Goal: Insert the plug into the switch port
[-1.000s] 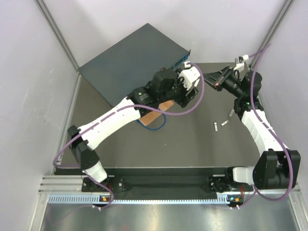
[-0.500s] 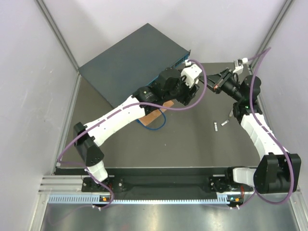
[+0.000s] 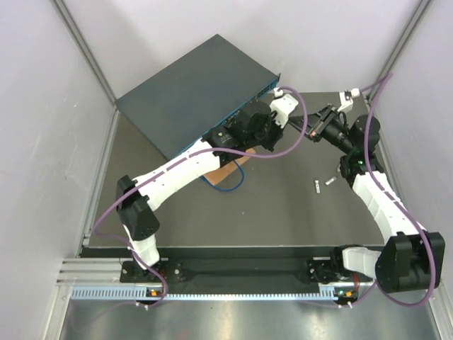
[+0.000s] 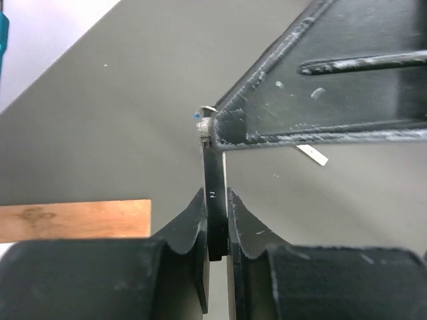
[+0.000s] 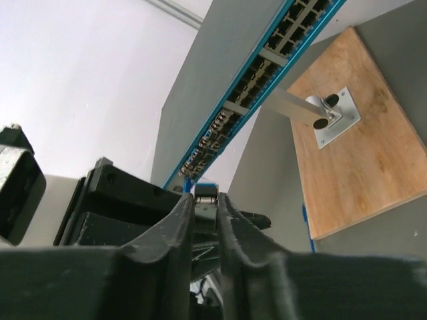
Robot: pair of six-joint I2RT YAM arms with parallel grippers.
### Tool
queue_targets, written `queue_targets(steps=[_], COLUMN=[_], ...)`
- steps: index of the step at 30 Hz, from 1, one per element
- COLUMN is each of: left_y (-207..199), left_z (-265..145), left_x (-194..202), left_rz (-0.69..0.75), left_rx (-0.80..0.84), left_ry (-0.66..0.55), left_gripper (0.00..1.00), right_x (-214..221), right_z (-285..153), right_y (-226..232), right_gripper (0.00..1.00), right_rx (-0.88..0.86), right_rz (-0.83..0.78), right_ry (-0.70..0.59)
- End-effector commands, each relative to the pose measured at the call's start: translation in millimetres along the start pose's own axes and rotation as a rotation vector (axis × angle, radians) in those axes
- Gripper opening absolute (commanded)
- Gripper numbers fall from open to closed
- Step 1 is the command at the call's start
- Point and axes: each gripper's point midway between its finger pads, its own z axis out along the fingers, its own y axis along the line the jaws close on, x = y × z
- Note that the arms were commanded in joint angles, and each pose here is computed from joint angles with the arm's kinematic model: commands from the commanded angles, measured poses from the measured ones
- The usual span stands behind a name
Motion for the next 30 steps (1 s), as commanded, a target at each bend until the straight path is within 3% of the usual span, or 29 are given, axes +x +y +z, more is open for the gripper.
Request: queue_targets(steps=[1,4,9,10,13,16,18,25,30], left_y=[3.5,-5.2,-20.3,-30.6,-46.0,-64.8,-76.1,-100.3,-110.9], left_z=[-9.5,-17.0,-36.7,-41.9,-58.3,-80.3,-95.7,-123.3,-129.2], left_x=[-35.7,-34.6,-31.2,-25.5,-16.8,-4.3,3.8,33.8,49.8], left_rz=[-0.03,-0.09,-0.196,-0.216,-0.254,-0.281,-0.306,-0.412,-0.528], left_rx=[0.009,0.097,0.271,0.343,0.46,0.61,0.708,0.905,0.981], left_ry=[-0.103,-0.096,-0.069,-0.048,-0.005,0.06,0.109,0.296,0.396], left_gripper=[0.0,0.0,0.0,0.0,0.0,0.0,0.0,0.0,0.0], right_x=[7.2,5.3,16.7,12.6,15.5,19.7,22.1,75.0,99.9], right_z=[-3.5,-8.7,-22.9,-26.7,-41.3,-54.9,-64.1,-103.8,-112.0], right_y=[21.8,16.8,5.1,6.3,10.7,9.8,13.3,7.7,9.5], right_gripper=[0.22,0.4,0.52,0.61,0.73,0.86,0.9,0.88,0.74], right_rx=[-0.061,-0.046,-0.023,-0.019,-0.028,-0.063,-0.074,-0.314,-0.424], right_rz=[-0.083,-0.155,-0.322,-0.366,-0.57,-0.934,-1.061,-1.579,-1.77], right_ry=[0.036,0.045,0.13,0.132,0.194,0.276,0.309,0.542,0.62])
